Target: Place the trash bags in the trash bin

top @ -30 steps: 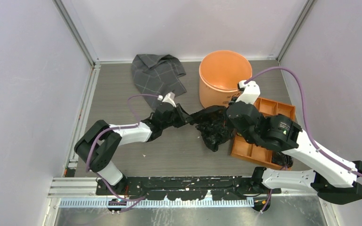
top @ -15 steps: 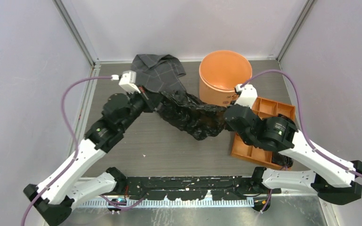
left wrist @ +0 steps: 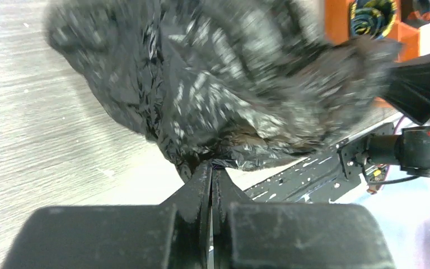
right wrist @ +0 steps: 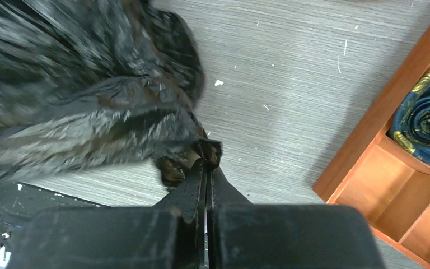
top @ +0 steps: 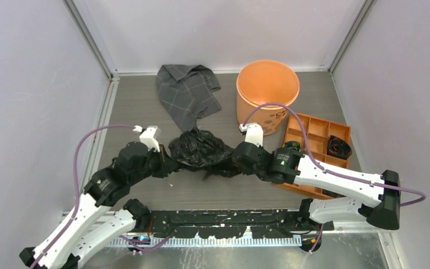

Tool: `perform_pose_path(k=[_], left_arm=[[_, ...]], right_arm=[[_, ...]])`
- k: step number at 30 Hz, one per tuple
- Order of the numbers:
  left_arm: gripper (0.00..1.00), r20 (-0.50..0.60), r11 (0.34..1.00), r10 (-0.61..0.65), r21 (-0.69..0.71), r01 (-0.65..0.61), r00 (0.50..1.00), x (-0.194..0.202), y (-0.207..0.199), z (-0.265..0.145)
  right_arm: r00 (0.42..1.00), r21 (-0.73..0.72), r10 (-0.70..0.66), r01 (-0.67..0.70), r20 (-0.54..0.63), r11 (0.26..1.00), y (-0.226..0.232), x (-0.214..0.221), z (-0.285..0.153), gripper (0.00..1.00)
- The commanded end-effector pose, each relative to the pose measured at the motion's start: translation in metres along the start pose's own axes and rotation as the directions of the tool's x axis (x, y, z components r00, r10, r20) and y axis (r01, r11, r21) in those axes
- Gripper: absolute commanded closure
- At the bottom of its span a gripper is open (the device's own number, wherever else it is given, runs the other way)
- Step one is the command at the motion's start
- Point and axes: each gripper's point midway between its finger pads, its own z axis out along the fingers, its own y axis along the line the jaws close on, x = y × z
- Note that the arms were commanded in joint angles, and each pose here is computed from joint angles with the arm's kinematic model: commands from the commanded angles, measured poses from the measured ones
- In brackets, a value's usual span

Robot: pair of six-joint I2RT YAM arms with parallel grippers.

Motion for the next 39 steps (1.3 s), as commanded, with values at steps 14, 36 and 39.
perform_pose_path(k=[14,36,39], left_arm=[[1.0,0.618,0.957,0.043,0.199,-0.21,0.785,-0.334,-0.166,-0.088],[1.0,0.276,0.993,0.084,-0.099,-0.058,0.958,-0.134,-0.014,-0.032],[1.0,0.283,0.993,0.102,-0.083,-0.081,0.954,-0.14,-0.019,-0.033]], right_arm=[[0.716,-0.396,0.314,-0.057,0.623,0.916,0.054,-0.367,-0.187,0.99],[0.972,-0.115,0.135,-0.115,0.192,0.987,0.032,-0.1,0.008,0.99],[0.981,-0.064,0.097,-0.087,0.169,0.994,0.02,-0.088,0.011,0.98]])
